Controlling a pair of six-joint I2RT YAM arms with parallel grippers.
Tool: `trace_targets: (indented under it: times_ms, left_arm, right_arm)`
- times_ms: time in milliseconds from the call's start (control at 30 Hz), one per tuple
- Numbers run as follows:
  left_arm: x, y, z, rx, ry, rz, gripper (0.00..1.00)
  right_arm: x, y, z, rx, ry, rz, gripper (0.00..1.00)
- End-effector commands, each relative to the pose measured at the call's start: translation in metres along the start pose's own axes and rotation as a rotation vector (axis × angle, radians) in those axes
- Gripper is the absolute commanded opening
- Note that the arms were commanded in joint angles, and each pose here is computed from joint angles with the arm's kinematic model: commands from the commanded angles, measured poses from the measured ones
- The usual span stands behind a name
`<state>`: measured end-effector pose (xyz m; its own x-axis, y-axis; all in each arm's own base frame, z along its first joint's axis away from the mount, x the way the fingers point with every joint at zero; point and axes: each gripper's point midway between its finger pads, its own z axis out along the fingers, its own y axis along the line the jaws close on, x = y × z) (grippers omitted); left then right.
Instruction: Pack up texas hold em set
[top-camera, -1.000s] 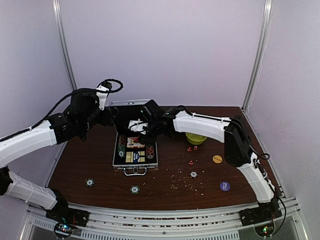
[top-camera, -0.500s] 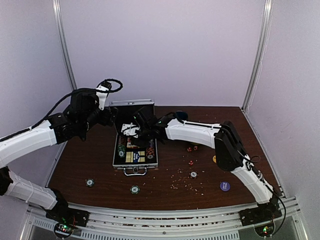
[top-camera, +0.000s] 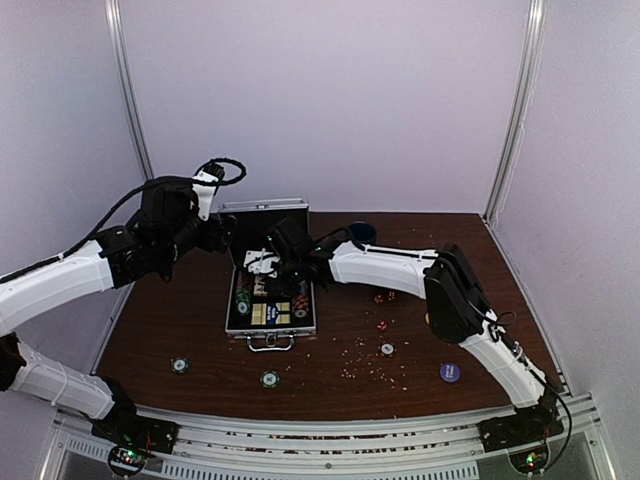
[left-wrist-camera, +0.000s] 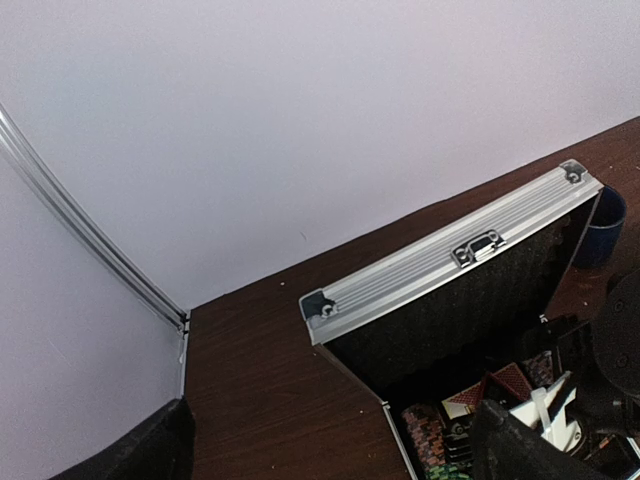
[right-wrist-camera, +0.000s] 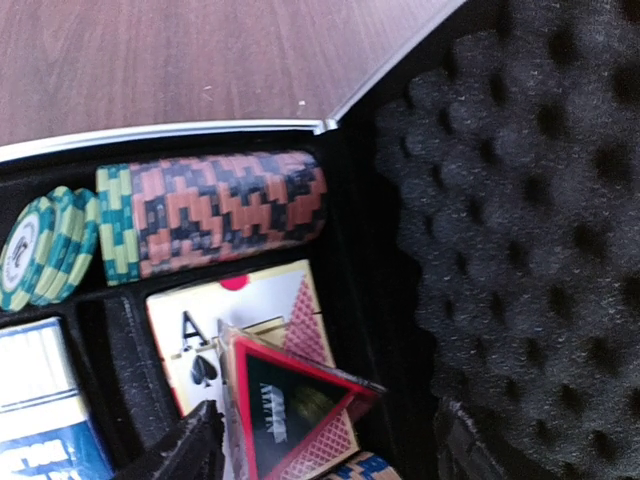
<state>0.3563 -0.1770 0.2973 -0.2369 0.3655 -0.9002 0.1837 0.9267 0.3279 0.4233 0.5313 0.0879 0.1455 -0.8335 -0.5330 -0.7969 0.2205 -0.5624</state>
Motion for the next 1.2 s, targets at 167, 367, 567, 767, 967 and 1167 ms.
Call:
trace_targets:
  times_ms: [167, 367, 567, 767, 967, 1167]
  left_arm:
    - [-0.012, 0.003, 0.0, 0.001, -0.042, -0.034, 0.98]
    - [-0.012, 0.005, -0.001, -0.009, -0.046, -0.041, 0.98]
    - [-0.012, 0.007, -0.002, -0.016, -0.046, -0.04, 0.98]
    - [-0.009, 0.005, 0.0, -0.015, -0.039, -0.031, 0.98]
    - [-0.005, -0.001, 0.006, -0.003, -0.025, -0.015, 0.98]
    - [-0.003, -0.023, 0.009, 0.107, -0.027, 0.021, 0.95]
  right_arm:
    - [-0.016, -0.004, -0.015, -0.014, -0.04, 0.019, 0.8]
    - [-0.051, -0.008, -0.074, -0.134, -0.148, 0.07, 0.81]
    - [-0.05, 0.037, -0.148, -0.463, -0.242, 0.134, 0.8]
    - [-0.043, 0.073, -0.216, -0.822, -0.347, 0.309, 0.77]
    - [-0.042, 0.088, -0.254, -0.998, -0.397, 0.406, 0.74]
    - [-0.045, 0.087, -0.277, -1.109, -0.453, 0.462, 0.74]
